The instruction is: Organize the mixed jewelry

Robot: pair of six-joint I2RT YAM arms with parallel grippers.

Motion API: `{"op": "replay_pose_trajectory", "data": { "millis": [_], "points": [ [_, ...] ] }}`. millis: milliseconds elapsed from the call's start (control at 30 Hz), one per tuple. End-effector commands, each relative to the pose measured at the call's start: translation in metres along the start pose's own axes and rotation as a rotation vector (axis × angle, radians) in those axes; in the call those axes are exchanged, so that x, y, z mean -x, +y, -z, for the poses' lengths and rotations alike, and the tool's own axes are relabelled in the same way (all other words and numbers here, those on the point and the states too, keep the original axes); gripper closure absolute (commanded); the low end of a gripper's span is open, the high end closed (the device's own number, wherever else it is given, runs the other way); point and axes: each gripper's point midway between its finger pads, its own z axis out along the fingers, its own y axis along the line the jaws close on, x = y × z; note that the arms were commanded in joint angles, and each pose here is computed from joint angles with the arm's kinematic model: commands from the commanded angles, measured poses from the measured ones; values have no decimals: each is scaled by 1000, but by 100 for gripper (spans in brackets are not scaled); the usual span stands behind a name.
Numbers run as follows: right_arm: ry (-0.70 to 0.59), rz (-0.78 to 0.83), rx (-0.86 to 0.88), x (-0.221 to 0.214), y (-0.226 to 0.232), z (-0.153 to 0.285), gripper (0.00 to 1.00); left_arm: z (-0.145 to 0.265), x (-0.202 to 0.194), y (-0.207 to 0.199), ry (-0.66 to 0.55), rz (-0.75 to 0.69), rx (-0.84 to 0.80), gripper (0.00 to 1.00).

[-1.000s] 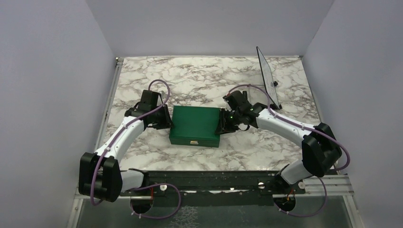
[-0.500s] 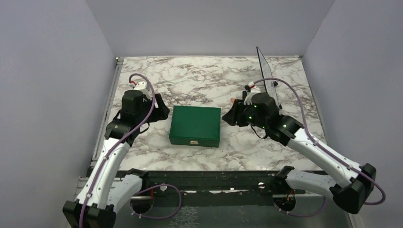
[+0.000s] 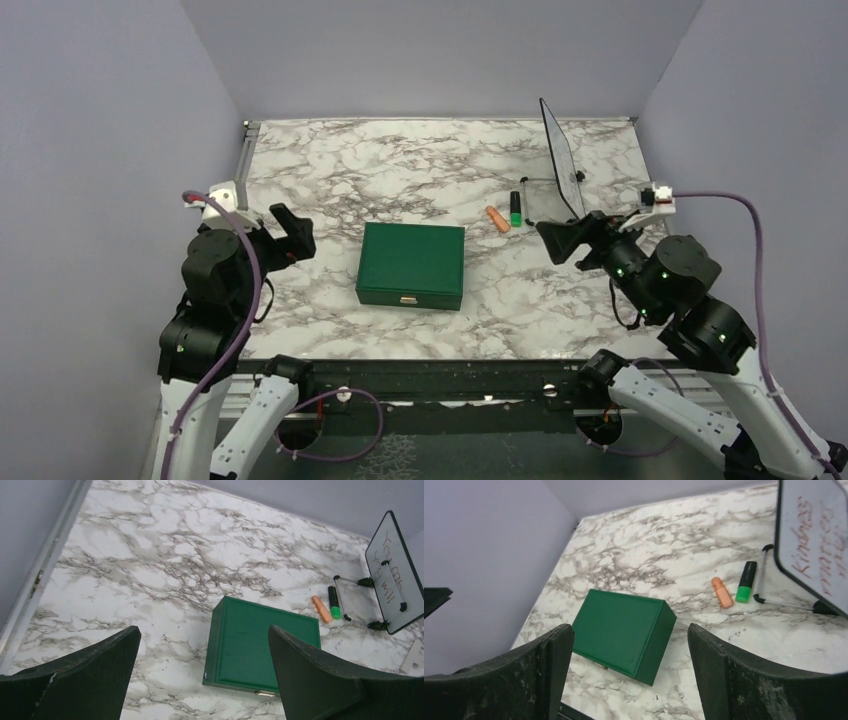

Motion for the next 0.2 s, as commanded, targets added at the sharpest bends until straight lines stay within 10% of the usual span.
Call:
{"op": "replay_pose_trajectory", "data": {
  "millis": [0, 167],
  "points": [
    [-69, 37, -146, 22, -29, 23, 11, 23, 19, 20, -57, -22, 104, 1],
    [-96, 29, -153, 29, -32, 29, 10, 32, 29, 22, -84, -18, 119, 1]
  ]
}}
